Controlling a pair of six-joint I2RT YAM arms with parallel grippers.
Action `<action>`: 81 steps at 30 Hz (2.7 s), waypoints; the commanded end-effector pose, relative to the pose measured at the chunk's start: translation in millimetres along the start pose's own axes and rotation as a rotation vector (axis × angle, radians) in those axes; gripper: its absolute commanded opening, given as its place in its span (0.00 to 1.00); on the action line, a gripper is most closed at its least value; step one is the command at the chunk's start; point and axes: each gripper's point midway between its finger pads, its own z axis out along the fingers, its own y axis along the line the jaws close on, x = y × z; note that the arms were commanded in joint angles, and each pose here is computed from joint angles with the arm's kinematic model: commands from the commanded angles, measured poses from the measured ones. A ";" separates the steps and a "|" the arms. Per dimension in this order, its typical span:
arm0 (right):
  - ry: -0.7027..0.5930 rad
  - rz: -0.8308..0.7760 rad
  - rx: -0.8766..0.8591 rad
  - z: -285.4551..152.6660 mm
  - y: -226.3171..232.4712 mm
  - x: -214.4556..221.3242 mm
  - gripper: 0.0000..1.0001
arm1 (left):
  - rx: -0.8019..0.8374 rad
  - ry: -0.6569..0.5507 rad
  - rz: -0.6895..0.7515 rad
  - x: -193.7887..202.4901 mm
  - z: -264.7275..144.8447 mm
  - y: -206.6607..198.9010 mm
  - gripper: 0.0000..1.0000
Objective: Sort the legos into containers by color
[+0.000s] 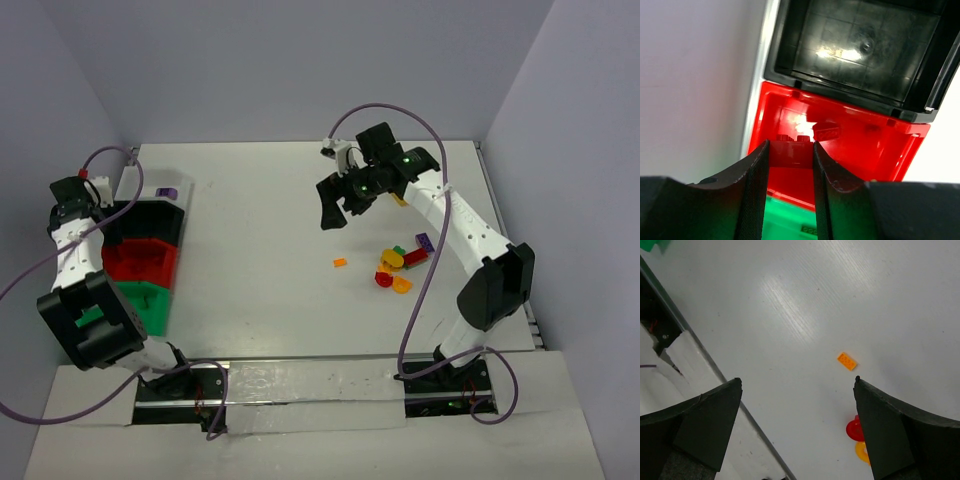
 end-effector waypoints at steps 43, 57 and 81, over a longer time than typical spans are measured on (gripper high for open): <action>0.456 0.407 0.646 -25.6 -257.4 168.2 0.62 | 0.233 -0.330 0.150 -90.7 -95.5 -111.1 0.70; 0.553 0.443 0.640 -14.1 -257.7 199.6 0.64 | 0.242 -0.324 0.147 -89.7 -92.1 -114.3 0.71; 0.065 0.506 0.308 -40.4 -203.0 24.6 0.00 | 1.059 -0.353 0.009 -90.4 -176.9 -242.5 0.84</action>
